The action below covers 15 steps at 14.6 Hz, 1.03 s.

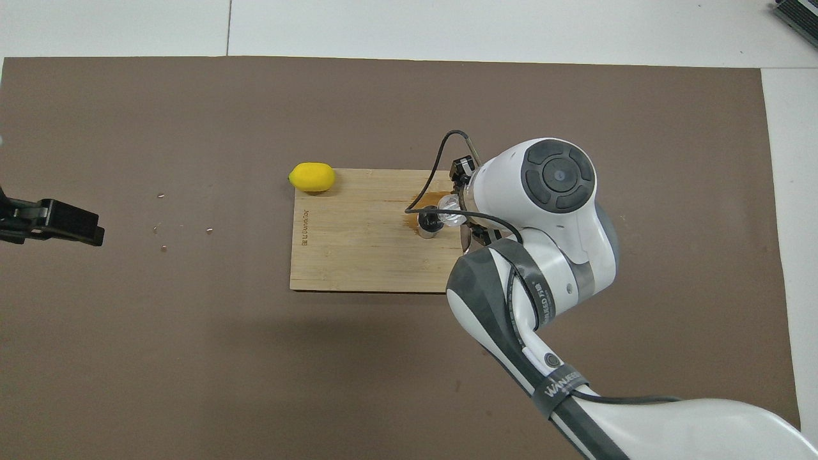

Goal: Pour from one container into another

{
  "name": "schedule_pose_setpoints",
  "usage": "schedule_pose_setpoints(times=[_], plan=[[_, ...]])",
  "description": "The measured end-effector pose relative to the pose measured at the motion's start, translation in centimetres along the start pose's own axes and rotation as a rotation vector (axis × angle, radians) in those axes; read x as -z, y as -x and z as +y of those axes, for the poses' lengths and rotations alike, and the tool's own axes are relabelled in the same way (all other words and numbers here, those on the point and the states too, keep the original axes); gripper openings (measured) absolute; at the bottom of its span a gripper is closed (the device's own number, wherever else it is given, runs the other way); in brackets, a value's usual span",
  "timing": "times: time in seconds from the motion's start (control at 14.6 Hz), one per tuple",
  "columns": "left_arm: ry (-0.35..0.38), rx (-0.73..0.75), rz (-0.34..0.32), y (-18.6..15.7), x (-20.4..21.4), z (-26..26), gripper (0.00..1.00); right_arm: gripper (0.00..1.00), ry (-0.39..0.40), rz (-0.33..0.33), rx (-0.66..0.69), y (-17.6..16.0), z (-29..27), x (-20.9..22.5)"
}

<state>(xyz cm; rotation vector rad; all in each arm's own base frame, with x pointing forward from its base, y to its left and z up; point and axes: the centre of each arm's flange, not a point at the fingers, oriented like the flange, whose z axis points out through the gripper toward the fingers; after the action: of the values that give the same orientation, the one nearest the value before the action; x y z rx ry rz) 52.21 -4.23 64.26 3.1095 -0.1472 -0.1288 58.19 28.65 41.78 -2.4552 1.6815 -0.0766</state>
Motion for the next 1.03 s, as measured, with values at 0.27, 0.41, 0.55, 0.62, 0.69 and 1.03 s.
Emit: schedule_pose_setpoints(times=[0.27,0.41,0.55,0.62,0.69,1.03], plan=[[0.000,0.009,0.000,0.0,0.0,-0.4,1.00,0.52,-0.008,0.038,0.041,0.5,0.0,0.0],[0.001,0.030,0.001,0.1,0.1,-1.5,1.00,0.52,-0.010,0.048,0.052,0.7,0.0,0.0],[0.002,0.043,0.002,0.1,0.1,-2.1,1.00,0.52,-0.015,0.049,0.062,1.2,0.0,0.1],[0.002,0.042,0.003,0.1,0.1,-2.1,1.00,0.52,-0.015,0.049,0.065,1.4,0.0,0.1],[0.002,0.040,0.003,0.1,0.1,-2.0,1.00,0.52,-0.015,0.049,0.067,1.5,0.0,0.1],[0.000,0.028,0.010,0.0,0.1,-1.3,1.00,0.52,-0.017,0.055,0.072,1.5,0.0,0.1]])
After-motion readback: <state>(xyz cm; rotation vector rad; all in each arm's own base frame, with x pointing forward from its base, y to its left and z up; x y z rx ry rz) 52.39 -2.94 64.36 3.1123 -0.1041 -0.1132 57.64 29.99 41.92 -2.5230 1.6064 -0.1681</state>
